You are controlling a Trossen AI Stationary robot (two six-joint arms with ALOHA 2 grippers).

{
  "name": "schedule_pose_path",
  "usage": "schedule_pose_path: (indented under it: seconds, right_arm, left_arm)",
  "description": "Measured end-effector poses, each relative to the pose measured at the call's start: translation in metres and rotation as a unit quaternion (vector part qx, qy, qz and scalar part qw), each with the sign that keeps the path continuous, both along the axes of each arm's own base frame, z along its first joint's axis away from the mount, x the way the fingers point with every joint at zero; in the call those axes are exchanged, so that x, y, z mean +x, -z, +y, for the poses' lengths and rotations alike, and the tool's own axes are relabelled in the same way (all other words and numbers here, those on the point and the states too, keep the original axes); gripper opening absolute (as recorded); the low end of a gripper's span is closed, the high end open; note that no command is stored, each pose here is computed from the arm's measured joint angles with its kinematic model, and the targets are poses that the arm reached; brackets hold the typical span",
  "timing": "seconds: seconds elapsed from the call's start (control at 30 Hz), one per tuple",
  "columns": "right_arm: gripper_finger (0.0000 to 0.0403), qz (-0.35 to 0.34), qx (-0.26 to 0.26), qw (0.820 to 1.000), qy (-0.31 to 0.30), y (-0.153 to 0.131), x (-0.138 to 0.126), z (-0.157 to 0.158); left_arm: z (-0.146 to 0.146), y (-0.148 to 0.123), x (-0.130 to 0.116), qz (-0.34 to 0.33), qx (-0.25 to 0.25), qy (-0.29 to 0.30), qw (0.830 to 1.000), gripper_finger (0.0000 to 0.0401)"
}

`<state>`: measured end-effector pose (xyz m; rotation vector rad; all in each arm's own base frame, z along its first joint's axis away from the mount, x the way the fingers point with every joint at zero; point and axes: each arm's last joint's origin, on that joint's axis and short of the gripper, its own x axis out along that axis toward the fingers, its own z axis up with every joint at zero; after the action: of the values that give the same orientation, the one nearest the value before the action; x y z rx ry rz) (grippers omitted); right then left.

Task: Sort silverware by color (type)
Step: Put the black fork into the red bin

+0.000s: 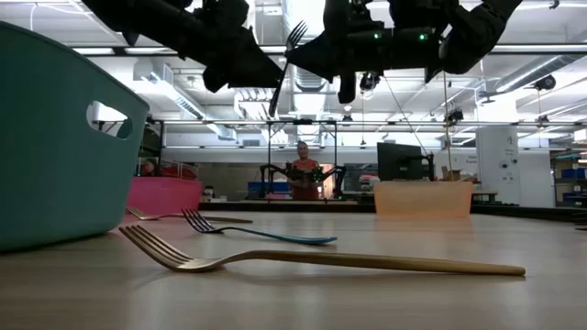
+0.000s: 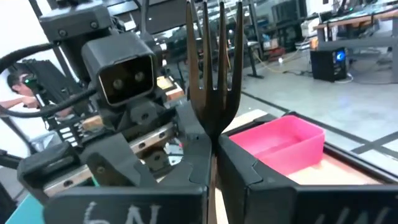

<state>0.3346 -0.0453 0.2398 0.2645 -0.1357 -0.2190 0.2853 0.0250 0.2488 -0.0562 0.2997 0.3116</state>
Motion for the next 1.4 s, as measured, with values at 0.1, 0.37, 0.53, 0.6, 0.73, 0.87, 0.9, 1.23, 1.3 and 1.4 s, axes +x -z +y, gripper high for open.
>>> schedule_pose_path:
  seconds: [0.1,0.37,0.53,0.6,0.73,0.87,0.9,1.23,1.3,1.4]
  right_arm:
    - [0.0009,-0.005,-0.004,1.000,0.002,-0.001,0.000,0.000]
    - [0.0009,-0.013,-0.017,1.000,0.005,-0.003,0.000,0.000]
    - [0.0007,-0.012,-0.018,1.000,0.004,-0.003,-0.001,0.000]
    - [0.0010,-0.010,-0.018,1.000,-0.003,-0.003,0.000,0.000]
    - [0.0032,-0.009,-0.020,1.000,-0.022,-0.003,0.000,0.002]
    - [0.0072,-0.007,-0.013,0.999,-0.050,-0.003,0.000,0.003]
    - [0.0083,-0.004,-0.011,0.998,-0.060,-0.003,-0.001,0.003]
    - [0.0164,0.025,-0.045,0.993,-0.110,-0.011,-0.006,0.007]
    - [0.0170,0.018,-0.057,0.989,-0.138,-0.015,-0.004,0.008]
    - [0.0173,0.007,-0.073,0.982,-0.173,-0.023,-0.002,0.011]
  left_arm:
    - [0.000,0.000,0.004,-0.018,0.001,0.000,1.000,0.0135]
    - [0.002,0.002,0.013,-0.046,0.012,-0.019,0.999,0.0031]
    - [0.002,0.001,0.012,-0.049,0.011,-0.020,0.999,0.0003]
    - [0.002,-0.001,0.011,-0.053,0.009,-0.014,0.998,0.0001]
    - [0.000,-0.006,0.009,-0.063,0.001,0.019,0.998,0.0001]
    - [-0.002,-0.010,0.006,-0.065,-0.006,0.049,0.997,0.0000]
    - [-0.003,-0.011,0.005,-0.065,-0.007,0.059,0.996,0.0000]
    - [-0.010,-0.019,-0.010,-0.037,-0.020,0.156,0.987,0.0000]
    - [-0.011,-0.018,-0.010,-0.032,-0.025,0.172,0.984,0.0000]
    - [-0.011,-0.016,-0.011,-0.021,-0.028,0.179,0.983,0.0000]
